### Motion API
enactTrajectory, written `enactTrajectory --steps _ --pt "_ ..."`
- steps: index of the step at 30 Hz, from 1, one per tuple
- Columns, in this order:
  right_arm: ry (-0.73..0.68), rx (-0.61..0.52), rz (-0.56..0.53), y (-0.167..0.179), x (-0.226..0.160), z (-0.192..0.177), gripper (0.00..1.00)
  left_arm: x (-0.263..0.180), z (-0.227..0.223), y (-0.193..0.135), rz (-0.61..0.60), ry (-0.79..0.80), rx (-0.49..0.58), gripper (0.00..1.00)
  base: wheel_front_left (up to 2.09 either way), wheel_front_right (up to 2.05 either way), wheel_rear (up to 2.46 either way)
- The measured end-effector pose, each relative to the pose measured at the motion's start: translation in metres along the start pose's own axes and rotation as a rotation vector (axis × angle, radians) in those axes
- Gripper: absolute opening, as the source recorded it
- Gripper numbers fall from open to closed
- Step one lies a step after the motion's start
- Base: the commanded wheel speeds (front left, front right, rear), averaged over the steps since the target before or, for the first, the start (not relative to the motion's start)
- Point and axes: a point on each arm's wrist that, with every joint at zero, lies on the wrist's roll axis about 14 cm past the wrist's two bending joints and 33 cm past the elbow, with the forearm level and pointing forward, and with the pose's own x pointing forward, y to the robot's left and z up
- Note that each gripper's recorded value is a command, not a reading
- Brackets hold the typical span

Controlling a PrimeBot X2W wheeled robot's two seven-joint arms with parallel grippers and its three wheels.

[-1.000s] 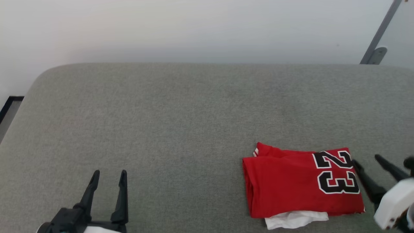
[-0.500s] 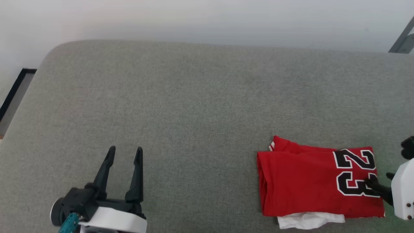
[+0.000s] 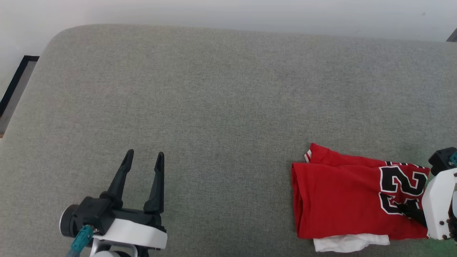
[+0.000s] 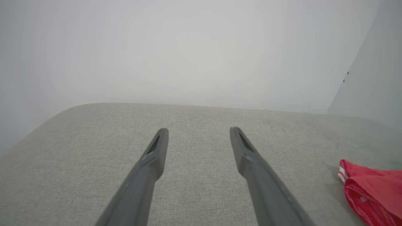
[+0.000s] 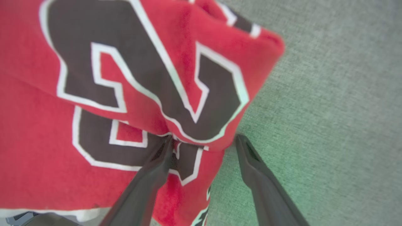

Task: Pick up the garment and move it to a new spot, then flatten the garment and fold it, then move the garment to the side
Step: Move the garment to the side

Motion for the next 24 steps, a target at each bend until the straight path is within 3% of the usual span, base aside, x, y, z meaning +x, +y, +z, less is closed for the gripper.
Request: enactTrajectory --steps 1,2,4,5,18,24 --pt "0.006 0.000 0.003 0.000 0.001 -0.001 0.77 0.001 0.000 0.000 -0.001 -0.002 0.001 1.00 0.00 0.00 0.00" --pt "0.008 0.001 0.006 0.001 0.002 -0.001 0.47 0.003 0.001 0.000 -0.003 -0.003 0.001 1.00 0.00 0.00 0.00" --pt "0.008 0.007 0.013 0.001 0.004 0.000 0.07 0.004 0.000 -0.002 -0.008 -0.002 0.000 1.00 0.00 0.00 0.00" --pt "0.005 0.012 0.015 0.001 0.004 0.000 0.00 0.005 -0.001 -0.002 -0.010 0.000 -0.001 1.00 0.00 0.00 0.00" --pt "-0.124 0.135 0.015 -0.011 -0.005 0.007 0.00 0.014 -0.004 -0.009 -0.042 0.003 -0.025 1.00 0.00 0.00 0.00" --pt "-0.234 0.222 -0.078 -0.052 -0.032 0.011 0.00 0.030 -0.013 -0.032 -0.120 0.019 -0.026 1.00 0.00 0.00 0.00"
